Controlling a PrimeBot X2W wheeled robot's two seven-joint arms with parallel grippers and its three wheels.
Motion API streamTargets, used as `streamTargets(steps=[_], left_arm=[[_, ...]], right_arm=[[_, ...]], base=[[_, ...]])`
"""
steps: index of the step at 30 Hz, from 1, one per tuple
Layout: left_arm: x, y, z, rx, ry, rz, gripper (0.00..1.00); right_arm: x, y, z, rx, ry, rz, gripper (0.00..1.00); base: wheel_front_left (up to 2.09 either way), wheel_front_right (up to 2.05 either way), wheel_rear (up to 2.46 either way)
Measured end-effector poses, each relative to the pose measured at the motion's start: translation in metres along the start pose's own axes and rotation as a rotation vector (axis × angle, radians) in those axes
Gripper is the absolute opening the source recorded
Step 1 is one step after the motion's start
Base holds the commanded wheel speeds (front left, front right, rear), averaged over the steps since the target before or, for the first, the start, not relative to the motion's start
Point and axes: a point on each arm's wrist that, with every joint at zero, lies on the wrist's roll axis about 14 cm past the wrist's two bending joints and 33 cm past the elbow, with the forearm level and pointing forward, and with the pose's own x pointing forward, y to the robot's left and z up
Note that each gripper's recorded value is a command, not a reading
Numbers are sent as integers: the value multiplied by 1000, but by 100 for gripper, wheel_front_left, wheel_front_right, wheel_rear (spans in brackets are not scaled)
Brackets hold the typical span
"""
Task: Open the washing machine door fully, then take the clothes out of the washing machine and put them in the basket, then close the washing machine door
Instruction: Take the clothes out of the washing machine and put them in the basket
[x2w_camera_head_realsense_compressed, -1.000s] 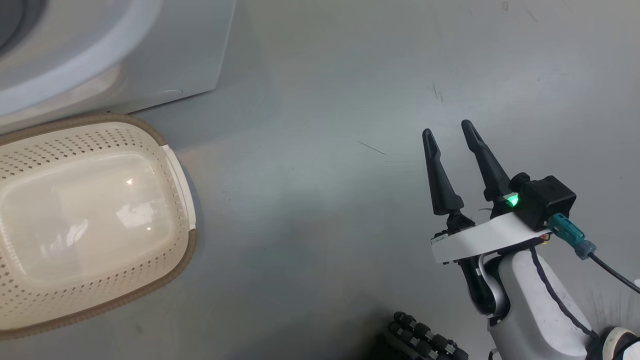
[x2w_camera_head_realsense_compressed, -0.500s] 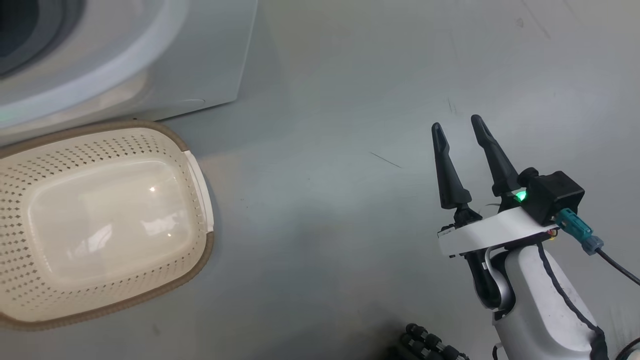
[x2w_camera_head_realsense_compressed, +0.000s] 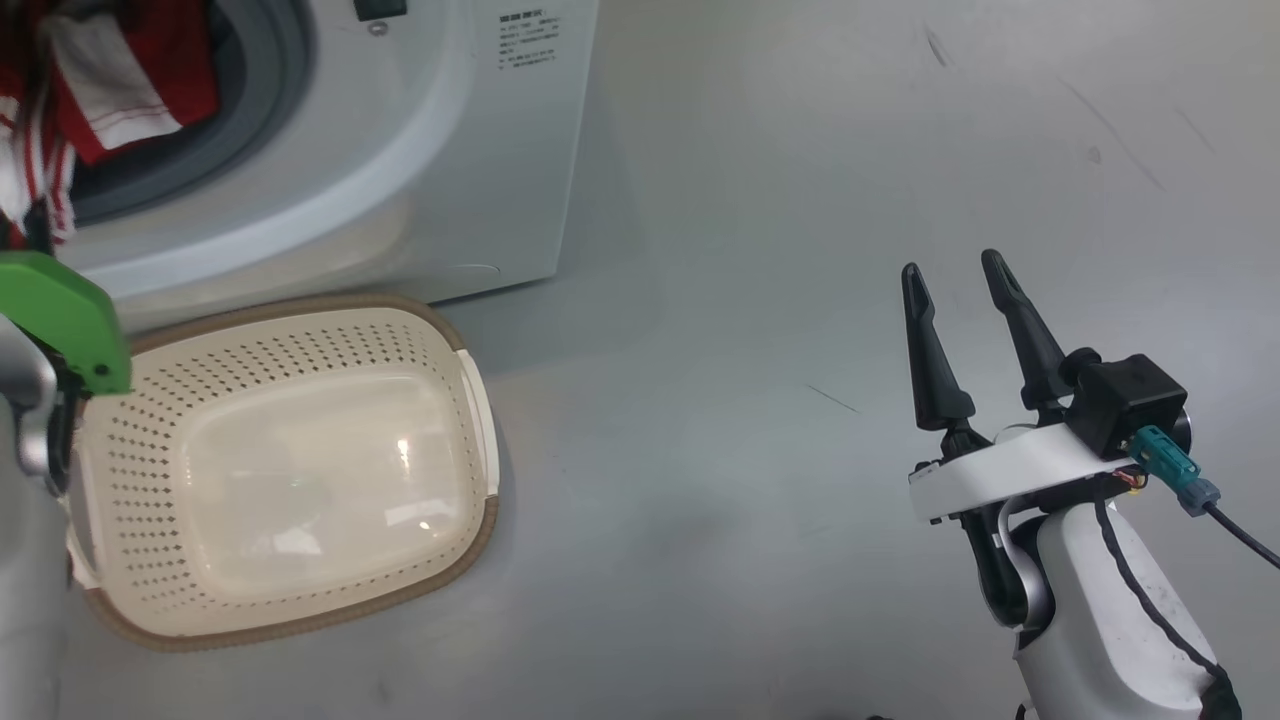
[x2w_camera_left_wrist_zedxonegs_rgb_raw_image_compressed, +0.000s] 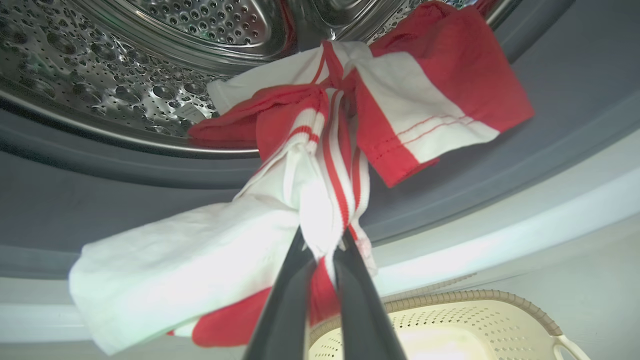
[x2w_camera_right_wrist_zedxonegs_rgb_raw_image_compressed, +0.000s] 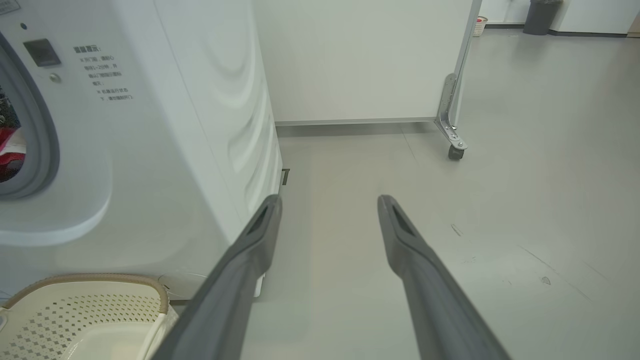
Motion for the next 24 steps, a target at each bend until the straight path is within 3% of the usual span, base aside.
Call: streamTargets(steps=[14, 24], left_arm=[[-92, -17, -4, -77, -179, -25, 0], [-152, 3, 60, -49, -463, 40, 0]], right_arm=[[-25, 36, 7, 30, -18, 110, 100], [-40, 63, 20, 43, -54, 192, 100]], base=[[0, 0, 0], [0, 0, 0]])
